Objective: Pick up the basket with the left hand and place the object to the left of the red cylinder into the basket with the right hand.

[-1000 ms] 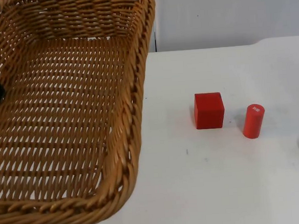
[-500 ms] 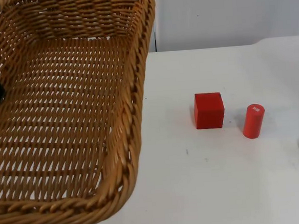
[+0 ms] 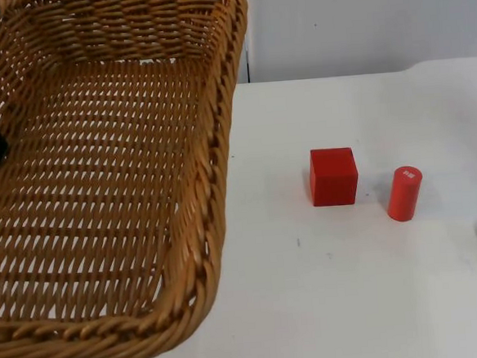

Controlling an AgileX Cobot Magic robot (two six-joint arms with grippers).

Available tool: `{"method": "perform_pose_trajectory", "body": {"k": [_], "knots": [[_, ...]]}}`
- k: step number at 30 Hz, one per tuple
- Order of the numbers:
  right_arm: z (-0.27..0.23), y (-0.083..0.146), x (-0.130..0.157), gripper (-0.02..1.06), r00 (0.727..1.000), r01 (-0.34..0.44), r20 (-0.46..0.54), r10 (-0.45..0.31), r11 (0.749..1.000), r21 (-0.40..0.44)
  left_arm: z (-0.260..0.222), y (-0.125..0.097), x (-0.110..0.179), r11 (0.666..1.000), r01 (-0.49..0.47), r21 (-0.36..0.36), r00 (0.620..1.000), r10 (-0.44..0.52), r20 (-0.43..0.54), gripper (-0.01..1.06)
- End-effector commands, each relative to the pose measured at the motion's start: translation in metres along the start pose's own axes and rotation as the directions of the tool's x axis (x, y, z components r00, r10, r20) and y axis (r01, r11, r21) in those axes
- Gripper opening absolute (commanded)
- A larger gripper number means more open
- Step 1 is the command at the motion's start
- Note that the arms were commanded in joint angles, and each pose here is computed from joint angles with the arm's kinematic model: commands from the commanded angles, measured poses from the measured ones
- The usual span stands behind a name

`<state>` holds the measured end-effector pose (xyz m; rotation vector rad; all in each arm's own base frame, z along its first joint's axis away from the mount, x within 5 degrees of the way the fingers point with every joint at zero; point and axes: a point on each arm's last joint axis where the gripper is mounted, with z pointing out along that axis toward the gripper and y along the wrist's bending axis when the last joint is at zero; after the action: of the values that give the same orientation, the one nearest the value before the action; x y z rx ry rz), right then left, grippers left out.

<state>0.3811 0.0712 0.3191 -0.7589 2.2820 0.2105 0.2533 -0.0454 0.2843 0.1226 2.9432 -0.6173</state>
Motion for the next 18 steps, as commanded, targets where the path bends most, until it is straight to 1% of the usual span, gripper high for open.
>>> {"method": "perform_pose_trajectory", "body": {"k": [1, 2, 3, 5, 6, 7, 9, 10, 13, 16, 17, 18], "knots": [[0.018, 0.019, -0.004, 1.03, 0.995, 0.095, -0.021, -0.096, 0.994, -0.062, -0.003, -0.004, 0.001, 1.000, 0.000, 0.021, 1.000, 0.000, 0.009, 0.00], [0.018, 0.019, -0.004, 1.03, 0.995, 0.095, -0.021, -0.096, 0.994, -0.062, -0.003, -0.004, 0.001, 1.000, 0.000, 0.021, 1.000, 0.000, 0.009, 0.00], [0.025, 0.025, -0.005, 1.03, 0.993, 0.115, -0.028, -0.118, 0.991, -0.072, -0.003, -0.004, 0.001, 1.000, 0.000, 0.021, 1.000, 0.000, 0.009, 0.00], [0.039, 0.040, -0.005, 1.03, 0.981, 0.181, -0.055, -0.186, 0.979, -0.090, -0.003, -0.004, 0.001, 1.000, 0.000, 0.021, 1.000, 0.000, 0.009, 0.00], [0.045, 0.046, -0.004, 1.03, 0.971, 0.222, -0.074, -0.229, 0.971, -0.095, -0.003, -0.004, 0.001, 1.000, 0.000, 0.021, 1.000, 0.000, 0.009, 0.00], [0.045, 0.046, -0.004, 1.03, 0.971, 0.222, -0.074, -0.229, 0.971, -0.095, -0.003, -0.004, 0.001, 1.000, 0.000, 0.021, 1.000, 0.000, 0.009, 0.00], [0.060, 0.060, -0.003, 1.03, 0.948, 0.289, -0.104, -0.301, 0.950, -0.117, -0.003, -0.004, 0.001, 1.000, 0.000, 0.021, 1.000, 0.000, 0.009, 0.00], [0.066, 0.066, -0.002, 1.03, 0.941, 0.307, -0.112, -0.321, 0.943, -0.126, -0.003, -0.004, 0.001, 1.000, 0.000, 0.021, 1.000, 0.000, 0.009, 0.00], [0.080, 0.075, 0.000, 1.03, 0.931, 0.325, -0.122, -0.343, 0.935, -0.145, -0.003, -0.004, 0.001, 1.000, 0.000, 0.021, 1.000, 0.000, 0.009, 0.00], [0.103, 0.086, 0.005, 1.03, 0.906, 0.377, -0.133, -0.402, 0.908, -0.181, -0.003, -0.004, 0.001, 1.000, -0.001, 0.020, 1.000, 0.001, 0.009, 0.00], [0.109, 0.089, 0.006, 1.03, 0.901, 0.384, -0.137, -0.412, 0.903, -0.192, -0.003, -0.004, 0.001, 1.000, -0.001, 0.020, 1.000, 0.001, 0.009, 0.00], [0.109, 0.089, 0.006, 1.03, 0.901, 0.384, -0.137, -0.412, 0.903, -0.192, -0.003, -0.004, 0.001, 1.000, -0.001, 0.020, 1.000, 0.001, 0.009, 0.00]]}}
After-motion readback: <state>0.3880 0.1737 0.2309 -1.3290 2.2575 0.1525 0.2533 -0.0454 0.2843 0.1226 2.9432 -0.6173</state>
